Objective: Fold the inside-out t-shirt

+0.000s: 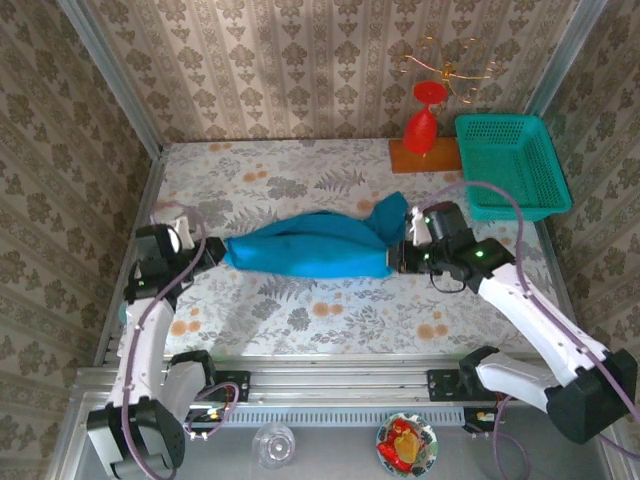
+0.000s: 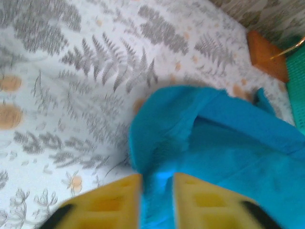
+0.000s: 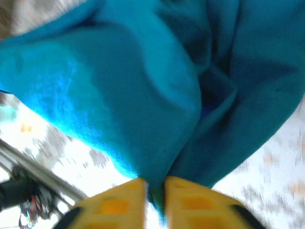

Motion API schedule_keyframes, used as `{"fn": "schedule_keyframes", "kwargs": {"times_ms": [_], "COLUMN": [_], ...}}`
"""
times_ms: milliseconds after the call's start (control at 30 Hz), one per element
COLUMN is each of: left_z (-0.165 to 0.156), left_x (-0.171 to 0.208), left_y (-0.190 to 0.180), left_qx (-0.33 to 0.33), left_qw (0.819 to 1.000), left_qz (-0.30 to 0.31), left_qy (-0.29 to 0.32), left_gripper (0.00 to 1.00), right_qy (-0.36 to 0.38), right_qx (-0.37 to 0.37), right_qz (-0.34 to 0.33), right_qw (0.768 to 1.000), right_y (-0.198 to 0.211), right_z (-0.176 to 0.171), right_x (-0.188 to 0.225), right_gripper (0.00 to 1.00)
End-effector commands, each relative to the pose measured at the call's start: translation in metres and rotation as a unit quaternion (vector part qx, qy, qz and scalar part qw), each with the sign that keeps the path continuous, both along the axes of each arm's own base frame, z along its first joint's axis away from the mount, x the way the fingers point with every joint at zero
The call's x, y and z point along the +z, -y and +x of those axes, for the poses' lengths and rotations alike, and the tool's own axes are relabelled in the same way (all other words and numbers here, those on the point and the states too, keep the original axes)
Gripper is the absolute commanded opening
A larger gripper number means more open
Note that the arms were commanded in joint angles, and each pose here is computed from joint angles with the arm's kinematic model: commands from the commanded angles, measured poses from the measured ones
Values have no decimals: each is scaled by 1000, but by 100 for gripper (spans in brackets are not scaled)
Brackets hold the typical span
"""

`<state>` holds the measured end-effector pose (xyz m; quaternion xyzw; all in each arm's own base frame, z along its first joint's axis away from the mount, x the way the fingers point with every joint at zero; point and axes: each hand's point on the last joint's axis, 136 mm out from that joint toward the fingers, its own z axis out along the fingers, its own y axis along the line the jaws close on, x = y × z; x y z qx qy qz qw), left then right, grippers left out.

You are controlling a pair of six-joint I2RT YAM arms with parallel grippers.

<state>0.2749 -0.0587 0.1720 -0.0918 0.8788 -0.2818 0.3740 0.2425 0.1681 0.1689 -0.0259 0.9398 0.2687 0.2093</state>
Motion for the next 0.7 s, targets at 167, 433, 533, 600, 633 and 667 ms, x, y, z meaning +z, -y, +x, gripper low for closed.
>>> {"fn": "schedule_keyframes", "kwargs": {"times_ms": [167,433,533,600,633,667], "left_z": [4,15,21,27,30,33], "left_x": [2,-10,-21,-30,-36,-40], "left_y": [38,101,121,133,140,146], "left_qx": [-90,-226,-272,-296,-309,-321], "left_qw": [995,963,939,922,913,904], "left_qz": [51,148,212,247,265,278], "left_qy": [9,-13,-19,-27,-33,-36], "left_gripper": [44,47,48,48,48,48], "right_qy": [-37,-53,-49,-49,-54,-59], "right_qx": [11,5,-51,-68,-71,-71], "right_qz": [-36,-106,-203,-218,-205,-184], "right_qw": [999,993,977,972,975,979], "right_y": [-12,-34,-10,-6,-9,-16], "right_z": [15,48,60,66,69,71], "right_x": [-10,-40,-52,-63,-69,-73], "right_gripper": [45,50,54,56,57,58]}}
